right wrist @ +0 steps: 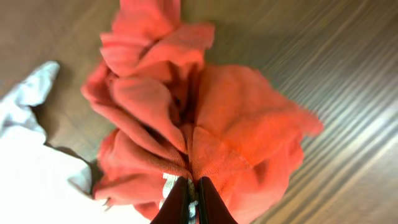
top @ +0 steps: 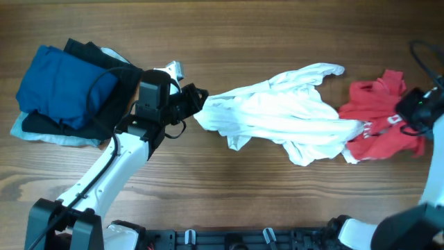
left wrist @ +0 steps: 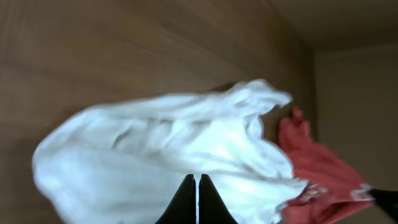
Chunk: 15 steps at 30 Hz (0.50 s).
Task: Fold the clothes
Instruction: 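Pull the white shirt leftward with the left gripper, releasing the right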
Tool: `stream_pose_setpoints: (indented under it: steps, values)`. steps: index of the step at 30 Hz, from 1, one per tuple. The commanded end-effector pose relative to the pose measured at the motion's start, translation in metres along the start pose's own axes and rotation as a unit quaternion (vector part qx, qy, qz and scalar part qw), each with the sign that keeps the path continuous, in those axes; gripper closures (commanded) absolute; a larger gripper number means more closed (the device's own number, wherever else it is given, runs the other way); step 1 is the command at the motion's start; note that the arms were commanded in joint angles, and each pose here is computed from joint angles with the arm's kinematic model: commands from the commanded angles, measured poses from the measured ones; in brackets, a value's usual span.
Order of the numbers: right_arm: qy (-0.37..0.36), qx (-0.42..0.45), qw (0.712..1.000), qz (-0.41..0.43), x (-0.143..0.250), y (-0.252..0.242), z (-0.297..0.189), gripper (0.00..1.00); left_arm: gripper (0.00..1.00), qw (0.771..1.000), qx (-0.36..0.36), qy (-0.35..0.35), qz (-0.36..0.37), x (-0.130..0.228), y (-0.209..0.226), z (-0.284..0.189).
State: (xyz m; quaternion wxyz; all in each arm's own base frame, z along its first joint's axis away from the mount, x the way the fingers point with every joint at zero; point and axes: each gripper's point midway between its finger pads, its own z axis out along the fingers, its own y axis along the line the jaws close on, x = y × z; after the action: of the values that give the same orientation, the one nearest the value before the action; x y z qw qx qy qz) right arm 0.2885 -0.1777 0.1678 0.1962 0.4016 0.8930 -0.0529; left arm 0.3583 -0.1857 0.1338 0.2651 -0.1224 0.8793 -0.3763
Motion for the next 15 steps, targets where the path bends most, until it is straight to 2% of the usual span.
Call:
stream_pose_setpoints:
  steps: [1, 2, 4, 6, 9, 12, 15]
  values:
    - [-0.006, 0.054, 0.998, 0.017, 0.001, -0.019, -0.003, 0.96, 0.94, 0.997, -0.069, 0.024, 0.003, 0.022, 0.024, 0.003]
    - [-0.005, 0.061, 0.998, 0.022, 0.002, -0.022, -0.002, 0.96, 0.88, 0.995, -0.095, 0.032, -0.003, 0.028, 0.035, 0.003]
    - [-0.007, 0.072, 0.997, 0.026, 0.002, -0.026, -0.002, 0.96, 0.71, 0.991, -0.124, 0.053, -0.019, 0.041, 0.049, 0.004]
    - [-0.019, 0.099, 0.994, 0.042, -0.002, -0.035, -0.004, 0.96, 0.69, 0.986, -0.142, 0.071, -0.054, 0.051, 0.06, 0.008]
    - [-0.047, 0.149, 0.983, 0.098, -0.011, -0.06, -0.016, 0.96, 0.54, 0.98, -0.158, 0.081, -0.085, 0.058, 0.071, 0.014]
    - [-0.077, 0.155, 0.973, 0.153, -0.025, -0.078, -0.034, 0.96, 0.41, 0.98, -0.153, 0.094, -0.09, 0.063, 0.072, 0.019]
    - [-0.11, 0.153, 0.96, 0.206, -0.037, -0.094, -0.053, 0.96, 0.33, 0.981, -0.147, 0.097, -0.083, 0.066, 0.07, 0.027]
